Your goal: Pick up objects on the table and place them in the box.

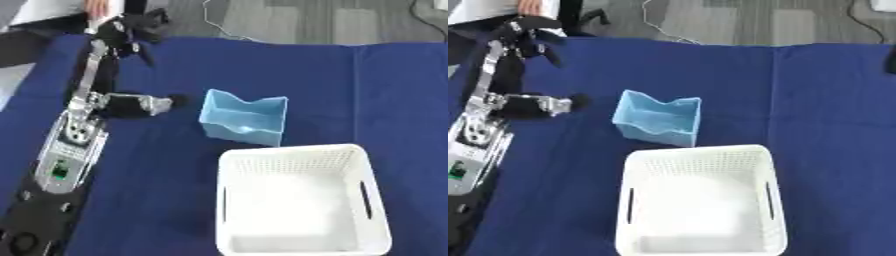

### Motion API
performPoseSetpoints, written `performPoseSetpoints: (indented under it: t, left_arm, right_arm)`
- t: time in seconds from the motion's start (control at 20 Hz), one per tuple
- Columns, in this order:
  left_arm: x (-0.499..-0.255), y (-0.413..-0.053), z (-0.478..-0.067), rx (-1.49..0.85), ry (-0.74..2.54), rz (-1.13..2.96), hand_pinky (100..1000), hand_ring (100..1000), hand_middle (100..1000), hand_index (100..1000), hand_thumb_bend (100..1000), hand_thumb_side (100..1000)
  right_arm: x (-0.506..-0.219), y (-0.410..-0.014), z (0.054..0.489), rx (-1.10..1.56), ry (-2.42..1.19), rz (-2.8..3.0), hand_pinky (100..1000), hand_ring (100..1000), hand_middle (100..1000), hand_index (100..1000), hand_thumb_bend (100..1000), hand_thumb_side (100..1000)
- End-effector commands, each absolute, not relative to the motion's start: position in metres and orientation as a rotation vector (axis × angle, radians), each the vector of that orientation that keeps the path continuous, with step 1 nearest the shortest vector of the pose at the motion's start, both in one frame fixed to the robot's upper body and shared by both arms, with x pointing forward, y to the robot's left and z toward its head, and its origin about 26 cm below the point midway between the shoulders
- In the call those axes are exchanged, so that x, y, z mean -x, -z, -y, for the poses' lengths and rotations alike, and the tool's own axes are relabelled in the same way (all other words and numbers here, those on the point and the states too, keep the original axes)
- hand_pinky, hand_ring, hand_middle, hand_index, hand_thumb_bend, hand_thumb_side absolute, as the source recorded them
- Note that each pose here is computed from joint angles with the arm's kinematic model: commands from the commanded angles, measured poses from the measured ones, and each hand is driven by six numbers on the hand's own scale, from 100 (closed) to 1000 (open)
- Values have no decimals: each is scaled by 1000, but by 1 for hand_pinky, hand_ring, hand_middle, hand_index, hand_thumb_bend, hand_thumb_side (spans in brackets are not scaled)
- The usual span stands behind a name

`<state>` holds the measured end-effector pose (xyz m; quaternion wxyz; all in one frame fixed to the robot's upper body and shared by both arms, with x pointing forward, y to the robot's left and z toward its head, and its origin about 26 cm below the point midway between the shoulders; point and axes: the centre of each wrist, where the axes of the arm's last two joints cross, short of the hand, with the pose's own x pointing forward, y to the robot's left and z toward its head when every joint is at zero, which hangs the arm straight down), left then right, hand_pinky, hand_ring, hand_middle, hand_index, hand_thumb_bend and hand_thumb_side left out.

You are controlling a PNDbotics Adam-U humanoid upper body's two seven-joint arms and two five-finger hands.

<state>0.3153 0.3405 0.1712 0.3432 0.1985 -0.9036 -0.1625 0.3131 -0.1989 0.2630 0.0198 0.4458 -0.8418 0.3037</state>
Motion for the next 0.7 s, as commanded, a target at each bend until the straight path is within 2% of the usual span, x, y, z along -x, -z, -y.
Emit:
performPoseSetpoints:
  t: [0.05,0.7]
  left_arm:
    - [-317,-177,-348,-540,443,2330,387,640,678,767,1000,139]
    - [-326,-165,-372,-559,616,2196,389,645,682,774,1000,194]
  right_arm:
    - [-312,-269,200,-1370,-1022,2667,665,744,826,829,100,667]
    - [-312,-270,199,-1369,-1031,2654,660,738,824,820,100,668]
